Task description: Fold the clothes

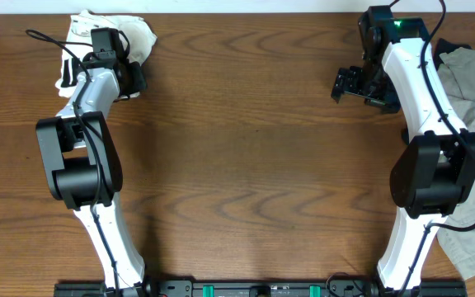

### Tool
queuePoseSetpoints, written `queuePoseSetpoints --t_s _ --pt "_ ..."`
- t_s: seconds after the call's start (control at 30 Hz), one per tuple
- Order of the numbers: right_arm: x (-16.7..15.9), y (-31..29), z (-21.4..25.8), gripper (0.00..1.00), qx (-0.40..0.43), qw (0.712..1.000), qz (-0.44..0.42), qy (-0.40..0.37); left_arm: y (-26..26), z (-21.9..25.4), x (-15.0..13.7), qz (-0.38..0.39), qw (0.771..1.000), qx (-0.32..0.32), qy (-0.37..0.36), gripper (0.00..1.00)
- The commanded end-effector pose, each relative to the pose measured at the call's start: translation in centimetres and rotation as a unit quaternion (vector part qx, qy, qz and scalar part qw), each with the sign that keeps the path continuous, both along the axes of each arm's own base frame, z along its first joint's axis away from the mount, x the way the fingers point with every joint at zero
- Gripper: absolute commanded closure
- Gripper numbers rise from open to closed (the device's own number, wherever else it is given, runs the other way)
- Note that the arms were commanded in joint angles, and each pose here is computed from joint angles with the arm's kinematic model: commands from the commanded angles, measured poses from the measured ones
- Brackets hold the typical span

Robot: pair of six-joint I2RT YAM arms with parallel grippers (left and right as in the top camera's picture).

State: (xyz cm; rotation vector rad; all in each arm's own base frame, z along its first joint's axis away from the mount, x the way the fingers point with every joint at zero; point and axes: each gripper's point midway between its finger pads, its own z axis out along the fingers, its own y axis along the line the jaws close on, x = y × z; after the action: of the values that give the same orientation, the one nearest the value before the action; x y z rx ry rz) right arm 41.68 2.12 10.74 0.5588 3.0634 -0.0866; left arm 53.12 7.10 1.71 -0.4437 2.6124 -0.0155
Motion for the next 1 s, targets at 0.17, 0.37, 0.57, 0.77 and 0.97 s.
queuePoseSetpoints --t_s 0.17,0.37,0.57,0.77,0.97 --pt "0.3 -0.3 0.7 0.01 -0.005 1.000 0.000 -0.011 -0.4 -2.1 -1.4 0.000 1.000 -0.014 0.028 0.94" --pt "0.3 -0.3 0.7 0.01 -0.005 1.000 0.000 -0.011 -0.4 -3.4 -2.0 0.002 0.999 -0.017 0.042 0.94" --pt "0.3 -0.3 0.7 0.01 -0.005 1.000 0.000 -0.011 -1.4 -4.3 -2.1 -0.009 0.998 -0.040 0.047 0.94" --pt "0.3 -0.3 0.7 0.01 -0.005 1.000 0.000 -0.011 -1.8 -4.1 -1.6 -0.016 0.998 -0.051 0.036 0.94" --pt "0.3 -0.3 0.7 0.01 -0.005 1.000 0.000 -0.011 -1.8 -4.0 -1.5 -0.016 0.998 -0.051 0.035 0.94"
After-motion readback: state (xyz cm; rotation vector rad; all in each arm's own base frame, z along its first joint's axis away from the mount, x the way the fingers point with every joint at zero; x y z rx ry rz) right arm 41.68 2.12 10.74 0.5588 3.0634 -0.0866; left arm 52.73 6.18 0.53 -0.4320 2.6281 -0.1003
